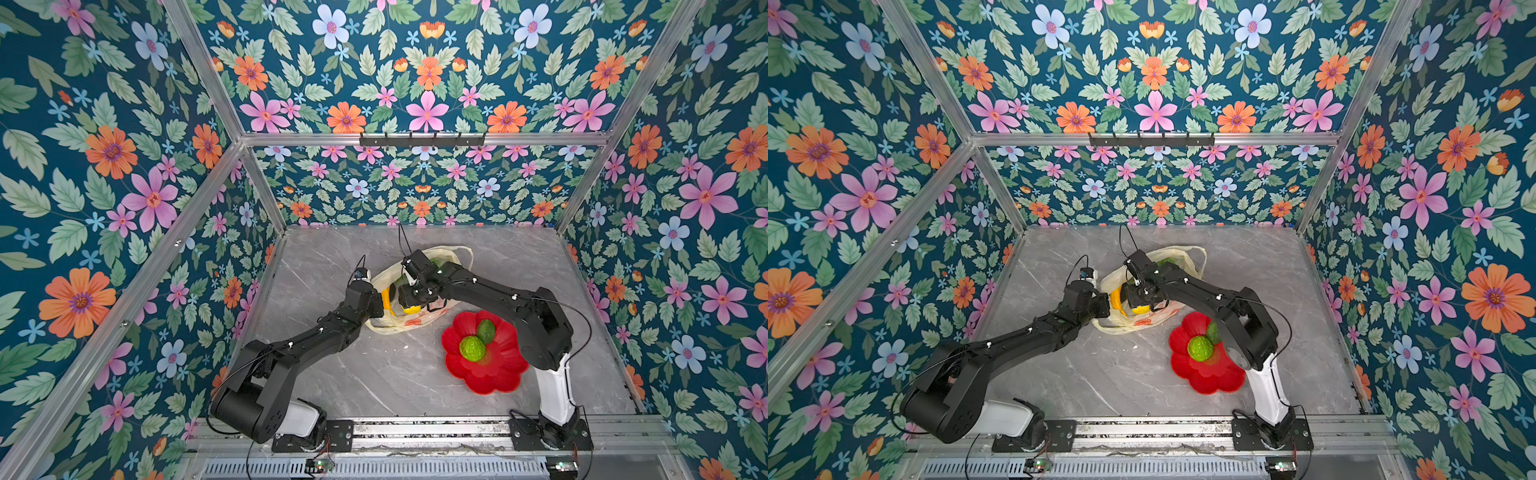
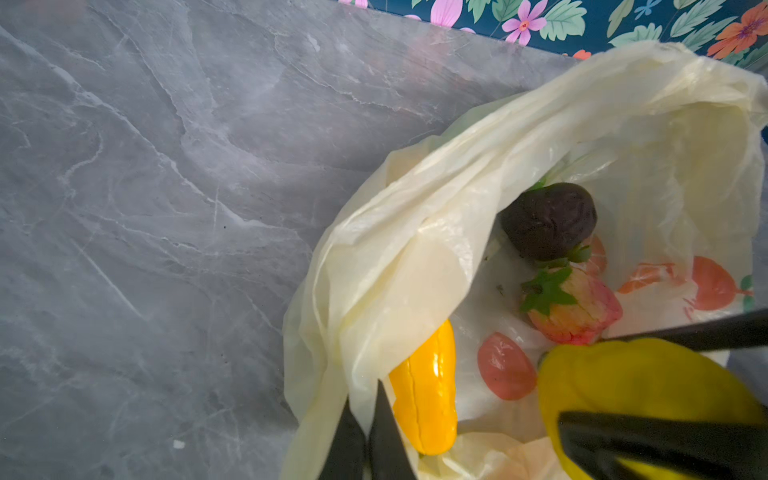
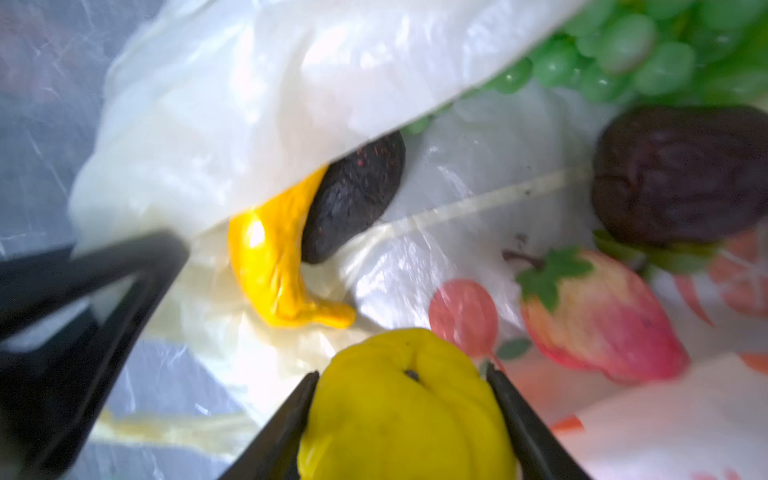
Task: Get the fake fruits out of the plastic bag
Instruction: 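Lift the yellow fruit out and carry it over the red plate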
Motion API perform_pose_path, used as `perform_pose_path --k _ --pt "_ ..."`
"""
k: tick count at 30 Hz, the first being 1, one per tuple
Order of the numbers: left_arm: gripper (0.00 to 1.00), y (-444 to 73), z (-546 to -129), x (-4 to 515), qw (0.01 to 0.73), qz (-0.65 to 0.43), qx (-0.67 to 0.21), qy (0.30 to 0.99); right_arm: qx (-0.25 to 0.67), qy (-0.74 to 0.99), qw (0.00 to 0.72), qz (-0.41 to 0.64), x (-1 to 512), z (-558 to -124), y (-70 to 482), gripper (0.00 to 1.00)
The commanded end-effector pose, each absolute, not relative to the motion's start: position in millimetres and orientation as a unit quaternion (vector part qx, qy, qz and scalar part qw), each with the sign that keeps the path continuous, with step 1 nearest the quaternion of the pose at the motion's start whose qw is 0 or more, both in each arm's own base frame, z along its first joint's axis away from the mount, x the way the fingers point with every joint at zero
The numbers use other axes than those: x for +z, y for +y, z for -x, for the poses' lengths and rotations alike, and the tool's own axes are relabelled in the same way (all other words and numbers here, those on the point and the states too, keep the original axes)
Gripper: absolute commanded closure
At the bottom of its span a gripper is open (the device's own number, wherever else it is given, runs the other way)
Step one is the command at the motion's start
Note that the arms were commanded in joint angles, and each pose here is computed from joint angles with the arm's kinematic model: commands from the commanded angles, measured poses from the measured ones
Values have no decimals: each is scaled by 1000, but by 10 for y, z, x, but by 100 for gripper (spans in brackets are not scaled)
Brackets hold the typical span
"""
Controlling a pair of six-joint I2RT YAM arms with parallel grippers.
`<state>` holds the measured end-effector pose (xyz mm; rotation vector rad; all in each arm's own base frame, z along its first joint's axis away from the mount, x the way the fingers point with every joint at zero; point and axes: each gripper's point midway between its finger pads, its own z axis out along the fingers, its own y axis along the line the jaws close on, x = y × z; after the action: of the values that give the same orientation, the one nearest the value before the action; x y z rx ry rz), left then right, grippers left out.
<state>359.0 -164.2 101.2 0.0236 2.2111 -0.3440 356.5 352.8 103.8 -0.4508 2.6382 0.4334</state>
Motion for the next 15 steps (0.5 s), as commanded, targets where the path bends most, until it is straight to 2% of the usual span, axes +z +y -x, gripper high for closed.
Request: perform_pose_path --k 1,8,15 --pt "93 -1649 -3604 1042 439 -9 -140 887 145 941 266 152 1211 -3538 3429 40" --pt "93 -1658 -3604 1041 439 -9 -142 887 56 930 335 143 1334 -3112 2984 40" --pt "93 -1645 -3603 1039 440 -7 -139 887 20 918 381 111 1485 -2731 2525 42"
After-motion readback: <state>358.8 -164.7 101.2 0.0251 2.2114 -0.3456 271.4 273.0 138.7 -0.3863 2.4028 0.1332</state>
